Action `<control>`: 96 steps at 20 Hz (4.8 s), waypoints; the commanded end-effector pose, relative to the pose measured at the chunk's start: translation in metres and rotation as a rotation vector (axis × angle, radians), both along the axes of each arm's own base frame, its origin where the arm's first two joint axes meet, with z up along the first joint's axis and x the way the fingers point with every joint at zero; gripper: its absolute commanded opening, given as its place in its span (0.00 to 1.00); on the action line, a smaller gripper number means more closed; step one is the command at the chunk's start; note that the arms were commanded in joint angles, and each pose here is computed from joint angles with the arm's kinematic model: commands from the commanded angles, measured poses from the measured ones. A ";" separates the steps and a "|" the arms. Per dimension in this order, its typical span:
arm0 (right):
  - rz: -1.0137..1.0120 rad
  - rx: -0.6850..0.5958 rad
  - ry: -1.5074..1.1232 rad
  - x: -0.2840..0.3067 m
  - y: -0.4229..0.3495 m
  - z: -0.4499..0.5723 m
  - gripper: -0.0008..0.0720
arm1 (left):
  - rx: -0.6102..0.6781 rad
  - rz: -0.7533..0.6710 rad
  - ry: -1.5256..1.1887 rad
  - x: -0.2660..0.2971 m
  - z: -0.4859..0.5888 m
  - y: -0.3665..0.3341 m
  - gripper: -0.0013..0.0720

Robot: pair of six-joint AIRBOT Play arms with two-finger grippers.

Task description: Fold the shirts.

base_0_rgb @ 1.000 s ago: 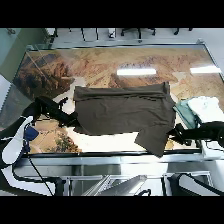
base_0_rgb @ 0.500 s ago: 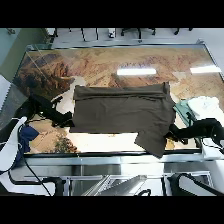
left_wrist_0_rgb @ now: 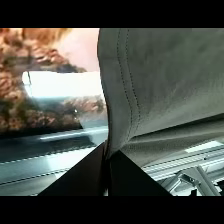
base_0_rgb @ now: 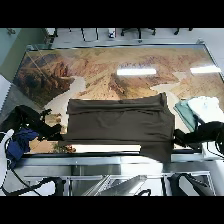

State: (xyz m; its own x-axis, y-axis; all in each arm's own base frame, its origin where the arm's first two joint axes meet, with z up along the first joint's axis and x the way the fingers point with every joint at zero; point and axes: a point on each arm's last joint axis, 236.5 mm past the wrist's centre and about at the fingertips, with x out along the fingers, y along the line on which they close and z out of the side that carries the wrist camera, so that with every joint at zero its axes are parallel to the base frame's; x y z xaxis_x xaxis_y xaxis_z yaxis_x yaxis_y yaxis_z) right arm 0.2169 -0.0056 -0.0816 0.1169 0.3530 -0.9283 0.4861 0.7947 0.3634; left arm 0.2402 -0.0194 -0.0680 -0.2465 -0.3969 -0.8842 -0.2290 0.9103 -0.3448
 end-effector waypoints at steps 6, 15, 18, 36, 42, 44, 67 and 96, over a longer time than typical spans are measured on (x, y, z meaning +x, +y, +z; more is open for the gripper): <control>0.030 -0.050 -0.496 0.181 0.004 0.084 0.03 | -0.008 0.045 -0.353 0.133 0.047 -0.005 0.04; 0.061 -0.077 -0.492 0.265 0.019 0.027 0.03 | -0.008 -0.005 -0.404 0.232 -0.004 -0.027 0.04; 0.071 -0.079 -0.462 0.266 0.021 0.005 0.06 | -0.018 -0.034 -0.382 0.240 -0.019 -0.039 0.04; 0.495 0.265 -0.272 0.203 0.000 -0.013 0.97 | -0.040 -0.088 -0.482 0.244 0.111 -0.070 0.97; 0.488 0.187 -0.273 0.213 -0.029 -0.002 0.97 | -0.042 -0.067 -0.455 0.236 0.112 -0.073 0.97; 0.494 0.198 -0.266 0.209 -0.041 0.011 0.97 | -0.041 -0.060 -0.448 0.235 0.112 -0.073 0.97; 0.562 0.138 -0.276 0.240 0.004 -0.036 0.03 | -0.107 -0.289 -0.541 0.217 0.115 -0.206 0.08; 0.717 0.121 -0.694 0.199 0.118 0.227 0.03 | -0.457 -0.334 -0.820 0.198 0.240 -0.322 0.04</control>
State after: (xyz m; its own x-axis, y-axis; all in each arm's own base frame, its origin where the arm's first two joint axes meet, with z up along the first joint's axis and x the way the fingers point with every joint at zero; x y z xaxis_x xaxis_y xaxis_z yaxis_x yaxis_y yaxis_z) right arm 0.4116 0.0764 0.1400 0.3422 0.6154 -0.7101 -0.4142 0.7771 0.4739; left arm 0.4389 -0.3938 0.0865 0.1122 -0.7426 -0.6602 0.4355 0.6340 -0.6391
